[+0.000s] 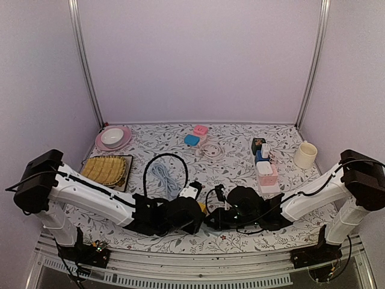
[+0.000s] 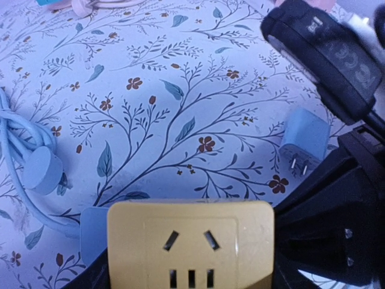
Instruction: Pull the plug off the socket
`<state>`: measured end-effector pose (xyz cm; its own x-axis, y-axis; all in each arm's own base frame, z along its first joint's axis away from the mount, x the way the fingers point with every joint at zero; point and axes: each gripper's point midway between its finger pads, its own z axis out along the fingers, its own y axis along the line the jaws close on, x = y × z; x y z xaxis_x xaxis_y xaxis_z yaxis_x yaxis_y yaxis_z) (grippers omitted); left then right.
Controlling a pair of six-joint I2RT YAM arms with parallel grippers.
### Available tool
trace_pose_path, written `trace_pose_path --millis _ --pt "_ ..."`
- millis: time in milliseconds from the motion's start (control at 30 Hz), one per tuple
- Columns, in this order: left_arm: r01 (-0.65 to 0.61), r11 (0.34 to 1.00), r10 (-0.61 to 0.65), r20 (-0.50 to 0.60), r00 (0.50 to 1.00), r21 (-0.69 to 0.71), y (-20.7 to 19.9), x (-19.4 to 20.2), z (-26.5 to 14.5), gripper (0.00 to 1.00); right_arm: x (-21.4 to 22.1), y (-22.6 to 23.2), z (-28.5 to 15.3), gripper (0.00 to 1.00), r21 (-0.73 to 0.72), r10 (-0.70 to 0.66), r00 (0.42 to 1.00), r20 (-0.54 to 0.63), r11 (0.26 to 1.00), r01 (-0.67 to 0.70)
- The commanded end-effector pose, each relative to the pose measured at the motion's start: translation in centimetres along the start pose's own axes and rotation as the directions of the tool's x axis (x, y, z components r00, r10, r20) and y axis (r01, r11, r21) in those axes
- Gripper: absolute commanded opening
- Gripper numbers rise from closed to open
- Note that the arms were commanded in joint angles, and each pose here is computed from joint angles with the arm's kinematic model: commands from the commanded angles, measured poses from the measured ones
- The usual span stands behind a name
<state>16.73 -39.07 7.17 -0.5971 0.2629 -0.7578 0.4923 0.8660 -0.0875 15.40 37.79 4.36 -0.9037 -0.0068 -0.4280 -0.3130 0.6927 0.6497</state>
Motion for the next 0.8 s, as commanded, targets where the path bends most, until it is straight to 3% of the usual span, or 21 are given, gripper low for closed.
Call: trace_pose_path --millis 0,100,467,600,767 --pt "0.19 0.944 -0.234 0.14 0.962 0.269 -3.3 -7.3 -3.7 0.0 2.3 -5.1 0.8 0.08 0.178 0.004 0.997 -0.077 0.984 0.009" --pt "0.156 0.951 -0.206 0.173 0.963 0.266 -3.5 -8.3 -4.3 0.0 2.7 -5.4 1.1 0.08 0.188 0.004 0.996 -0.091 0.982 0.013" --pt "-0.03 0.999 0.022 0.197 0.98 0.04 -5.8 -7.2 -3.8 0.0 2.9 -5.6 1.4 0.08 0.19 0.003 0.995 -0.101 0.982 0.016" --pt "0.005 0.999 -0.012 0.171 0.985 0.038 -5.3 -6.9 -3.6 0.0 2.7 -5.2 1.2 0.08 0.177 -0.001 0.995 -0.097 0.984 0.018" --pt "0.136 0.99 -0.138 0.137 0.981 0.026 -1.6 -6.5 -4.0 0.0 2.1 -4.4 0.5 0.08 0.155 -0.013 0.997 -0.074 0.988 0.024"
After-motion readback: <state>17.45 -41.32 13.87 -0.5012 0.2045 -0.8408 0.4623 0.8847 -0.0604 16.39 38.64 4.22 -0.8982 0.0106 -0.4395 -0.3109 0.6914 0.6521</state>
